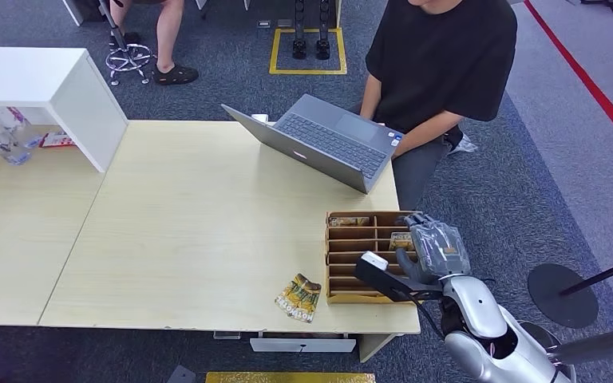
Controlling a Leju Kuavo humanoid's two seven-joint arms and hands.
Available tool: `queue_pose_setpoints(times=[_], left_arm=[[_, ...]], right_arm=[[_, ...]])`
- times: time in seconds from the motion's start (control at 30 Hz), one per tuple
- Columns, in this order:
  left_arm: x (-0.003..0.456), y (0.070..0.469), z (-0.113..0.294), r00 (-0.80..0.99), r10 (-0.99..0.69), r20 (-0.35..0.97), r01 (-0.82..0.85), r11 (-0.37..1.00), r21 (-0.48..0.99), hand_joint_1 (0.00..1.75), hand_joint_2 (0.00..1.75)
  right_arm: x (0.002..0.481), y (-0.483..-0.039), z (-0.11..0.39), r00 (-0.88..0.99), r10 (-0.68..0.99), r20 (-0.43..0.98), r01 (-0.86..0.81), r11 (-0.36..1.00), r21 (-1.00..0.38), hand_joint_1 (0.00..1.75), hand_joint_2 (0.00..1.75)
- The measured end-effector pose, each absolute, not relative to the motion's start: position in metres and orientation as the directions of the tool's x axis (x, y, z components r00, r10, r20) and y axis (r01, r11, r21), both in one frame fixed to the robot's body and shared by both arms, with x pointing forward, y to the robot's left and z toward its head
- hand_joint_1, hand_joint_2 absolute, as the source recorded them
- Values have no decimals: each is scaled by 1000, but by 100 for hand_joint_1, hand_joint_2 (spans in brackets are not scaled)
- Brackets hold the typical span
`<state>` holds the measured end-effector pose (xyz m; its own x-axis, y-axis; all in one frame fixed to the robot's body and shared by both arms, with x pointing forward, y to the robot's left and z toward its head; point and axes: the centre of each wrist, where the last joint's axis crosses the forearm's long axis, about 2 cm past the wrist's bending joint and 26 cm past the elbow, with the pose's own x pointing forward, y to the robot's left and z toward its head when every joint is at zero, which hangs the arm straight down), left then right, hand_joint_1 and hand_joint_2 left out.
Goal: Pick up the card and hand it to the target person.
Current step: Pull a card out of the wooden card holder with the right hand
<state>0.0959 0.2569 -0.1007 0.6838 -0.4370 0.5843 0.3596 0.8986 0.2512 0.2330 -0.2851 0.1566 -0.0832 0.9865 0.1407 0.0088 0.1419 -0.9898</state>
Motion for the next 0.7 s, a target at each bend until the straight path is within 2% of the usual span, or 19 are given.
queue_pose_setpoints(times=[0.7], left_arm=[[96,257,-101,681,-443,583,366,896,253,0,0]], right_arm=[[232,-284,152,-78,986,146,-39,143,-989,79,175]])
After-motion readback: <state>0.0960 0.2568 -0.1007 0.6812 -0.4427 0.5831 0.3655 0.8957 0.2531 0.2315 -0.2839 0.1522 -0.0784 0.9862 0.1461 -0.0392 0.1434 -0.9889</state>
